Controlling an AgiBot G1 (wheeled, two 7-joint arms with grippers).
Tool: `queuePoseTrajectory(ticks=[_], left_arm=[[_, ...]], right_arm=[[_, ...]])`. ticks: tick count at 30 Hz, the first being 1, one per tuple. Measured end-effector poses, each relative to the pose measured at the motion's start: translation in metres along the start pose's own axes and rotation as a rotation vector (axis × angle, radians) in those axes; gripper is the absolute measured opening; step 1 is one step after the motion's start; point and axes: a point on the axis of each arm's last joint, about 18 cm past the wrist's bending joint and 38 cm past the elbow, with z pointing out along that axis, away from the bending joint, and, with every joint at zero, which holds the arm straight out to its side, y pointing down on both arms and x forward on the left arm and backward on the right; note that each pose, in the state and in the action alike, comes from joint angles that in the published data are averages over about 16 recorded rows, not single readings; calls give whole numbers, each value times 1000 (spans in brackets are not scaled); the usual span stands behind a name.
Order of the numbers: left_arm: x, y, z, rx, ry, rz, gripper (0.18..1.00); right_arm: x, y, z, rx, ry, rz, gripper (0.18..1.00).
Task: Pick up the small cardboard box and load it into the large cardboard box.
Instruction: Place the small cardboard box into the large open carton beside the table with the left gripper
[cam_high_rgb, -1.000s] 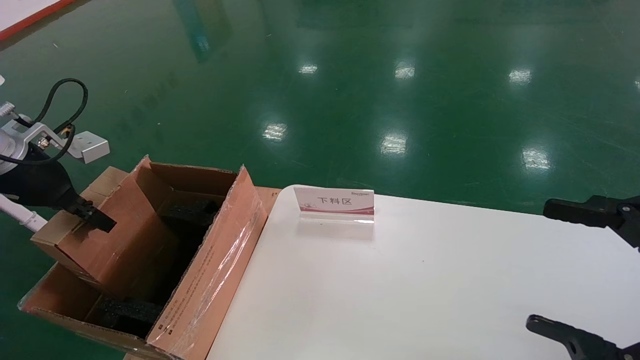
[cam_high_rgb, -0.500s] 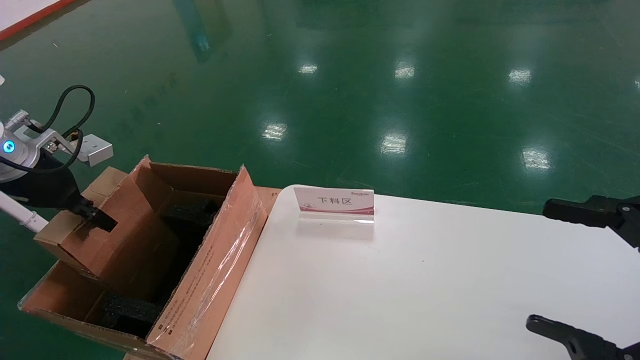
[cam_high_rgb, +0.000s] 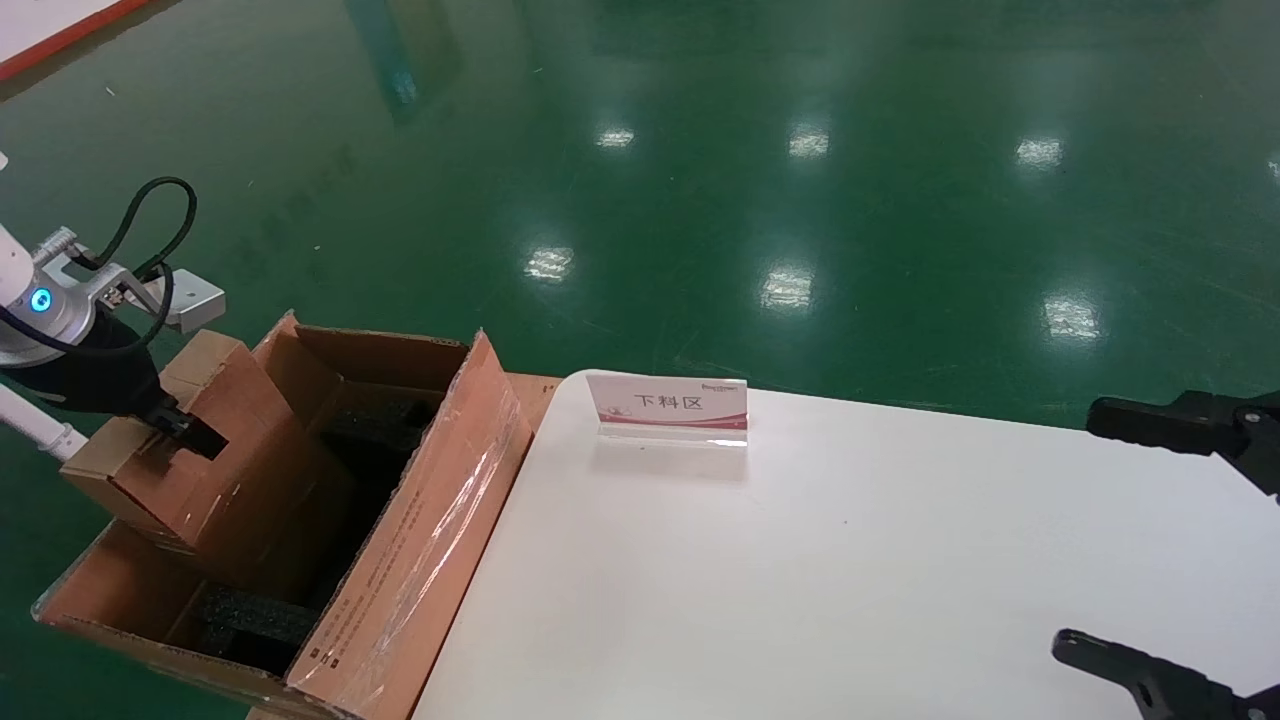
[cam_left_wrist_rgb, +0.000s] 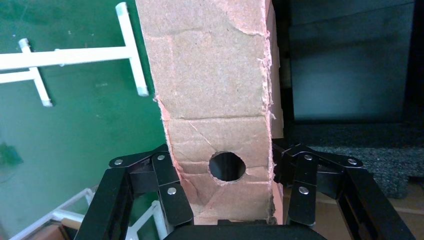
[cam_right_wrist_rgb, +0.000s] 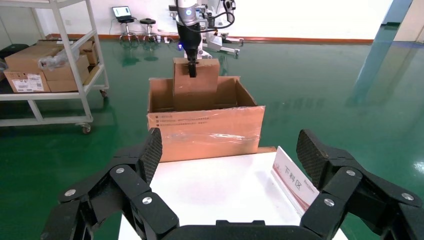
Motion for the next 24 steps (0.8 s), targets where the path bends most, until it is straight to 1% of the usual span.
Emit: queuePoseTrajectory(ticks=[15,24], left_arm=[[12,-2,4,-15,-36,-1,190],[22,2,15,-40,-51,-5,190]], right_arm=[[0,0,0,0,0,0,1001],[0,0,0,0,0,0,1001]])
